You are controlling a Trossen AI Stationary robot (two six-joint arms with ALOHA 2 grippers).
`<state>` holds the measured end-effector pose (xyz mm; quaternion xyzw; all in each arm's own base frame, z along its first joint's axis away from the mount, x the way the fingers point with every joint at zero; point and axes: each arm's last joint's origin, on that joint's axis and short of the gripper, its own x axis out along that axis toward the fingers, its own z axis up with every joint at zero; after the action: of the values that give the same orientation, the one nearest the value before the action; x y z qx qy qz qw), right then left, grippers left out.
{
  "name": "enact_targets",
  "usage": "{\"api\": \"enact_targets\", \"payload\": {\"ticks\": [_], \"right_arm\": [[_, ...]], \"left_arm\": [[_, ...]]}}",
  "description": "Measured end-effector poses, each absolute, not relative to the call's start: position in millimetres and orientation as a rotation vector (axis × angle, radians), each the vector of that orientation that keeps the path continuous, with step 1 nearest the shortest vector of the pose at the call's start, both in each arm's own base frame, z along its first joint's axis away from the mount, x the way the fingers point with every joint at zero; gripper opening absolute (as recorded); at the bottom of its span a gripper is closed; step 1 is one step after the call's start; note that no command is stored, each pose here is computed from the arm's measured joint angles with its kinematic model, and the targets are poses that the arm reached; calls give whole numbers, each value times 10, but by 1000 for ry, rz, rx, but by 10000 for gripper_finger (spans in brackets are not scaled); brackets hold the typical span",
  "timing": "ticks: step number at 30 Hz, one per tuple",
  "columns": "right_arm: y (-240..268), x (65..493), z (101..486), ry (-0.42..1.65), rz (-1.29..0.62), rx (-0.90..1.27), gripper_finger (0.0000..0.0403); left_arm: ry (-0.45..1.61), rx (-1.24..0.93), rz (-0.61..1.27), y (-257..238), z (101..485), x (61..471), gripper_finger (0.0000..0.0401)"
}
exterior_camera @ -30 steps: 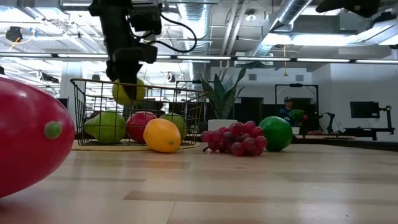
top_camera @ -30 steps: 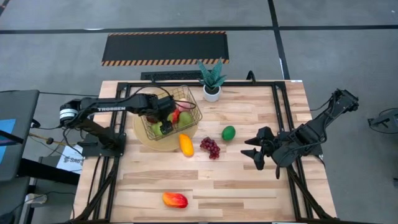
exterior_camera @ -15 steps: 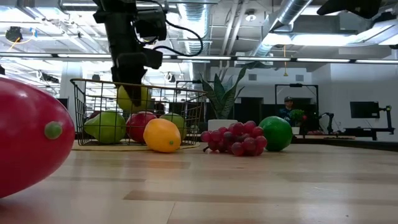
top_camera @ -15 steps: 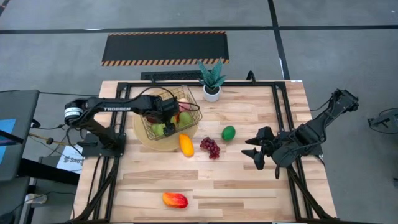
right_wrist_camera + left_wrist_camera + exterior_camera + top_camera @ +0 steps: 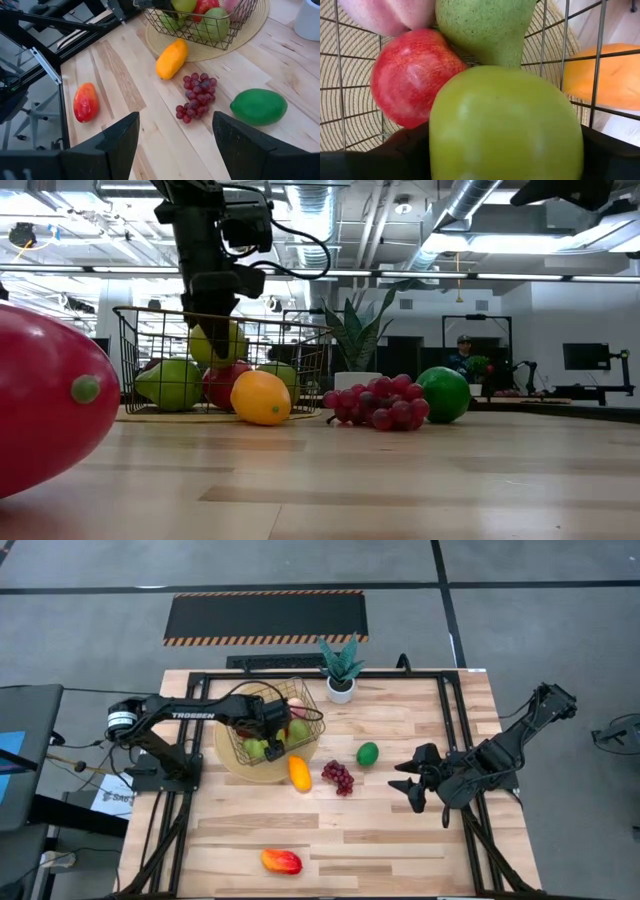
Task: Build produce basket
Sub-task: Put the green apple into the wire basket, then put the green lime into the wire basket
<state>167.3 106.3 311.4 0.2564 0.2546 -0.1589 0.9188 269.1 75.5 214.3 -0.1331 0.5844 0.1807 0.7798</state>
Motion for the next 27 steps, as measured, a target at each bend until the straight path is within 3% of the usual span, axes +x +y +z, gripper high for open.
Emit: {"api": "enact_targets", "payload": {"ticks": [6, 15, 23, 27], "right_arm": [[1062, 1672, 3111, 526, -328, 525, 273], [1062, 1672, 3111, 526, -328, 525, 273], [1047, 1652, 3087, 544, -355, 543, 273], [1021, 1616, 3048, 570, -410, 596, 273]], "left_arm": [[1245, -301, 386, 756, 2148, 2706, 338], [1243, -304, 386, 771, 2263, 2730, 341], [1210, -283, 312, 781, 2888, 2809, 341], [1022, -308, 310, 756, 3344, 2926, 341]]}}
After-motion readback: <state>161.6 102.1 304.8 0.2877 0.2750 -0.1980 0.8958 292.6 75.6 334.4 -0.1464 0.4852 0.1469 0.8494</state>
